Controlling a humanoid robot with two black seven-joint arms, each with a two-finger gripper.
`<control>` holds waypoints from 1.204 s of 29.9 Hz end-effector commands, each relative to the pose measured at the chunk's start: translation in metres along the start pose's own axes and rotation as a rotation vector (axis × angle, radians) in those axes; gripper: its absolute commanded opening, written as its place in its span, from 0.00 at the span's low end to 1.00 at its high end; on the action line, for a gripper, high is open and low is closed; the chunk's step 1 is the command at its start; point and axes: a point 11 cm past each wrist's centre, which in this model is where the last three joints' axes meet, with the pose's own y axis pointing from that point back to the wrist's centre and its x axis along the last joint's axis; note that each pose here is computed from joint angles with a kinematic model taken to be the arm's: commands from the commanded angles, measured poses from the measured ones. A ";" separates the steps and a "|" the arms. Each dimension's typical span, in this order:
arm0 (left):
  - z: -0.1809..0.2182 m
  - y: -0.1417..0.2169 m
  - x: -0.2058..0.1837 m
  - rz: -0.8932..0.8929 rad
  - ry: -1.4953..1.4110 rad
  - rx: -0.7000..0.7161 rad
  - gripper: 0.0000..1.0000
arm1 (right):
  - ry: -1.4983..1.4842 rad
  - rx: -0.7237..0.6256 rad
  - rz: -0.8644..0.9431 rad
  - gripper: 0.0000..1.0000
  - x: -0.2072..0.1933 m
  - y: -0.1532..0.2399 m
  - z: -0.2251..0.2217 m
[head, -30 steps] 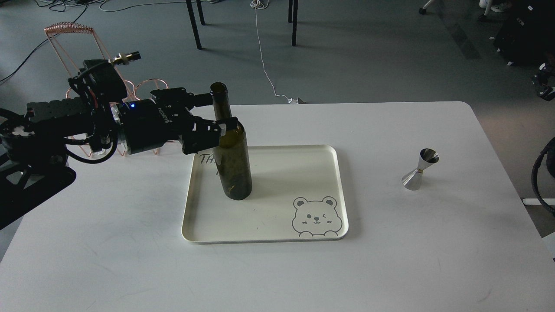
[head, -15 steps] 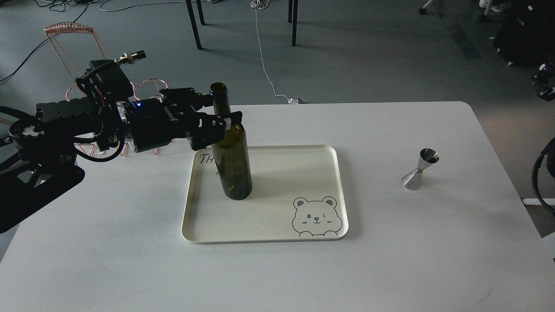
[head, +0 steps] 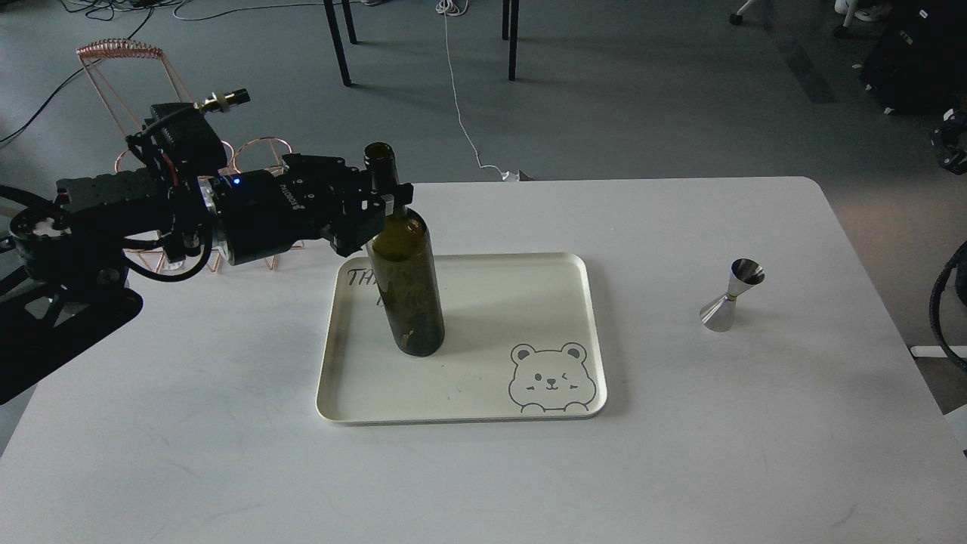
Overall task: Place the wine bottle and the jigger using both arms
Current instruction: 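Lift the wine bottle with the left gripper toward the copper rack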
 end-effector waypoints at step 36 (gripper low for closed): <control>-0.141 0.118 0.099 0.177 0.009 0.483 0.21 | 0.000 0.011 -0.007 0.99 -0.003 -0.004 -0.005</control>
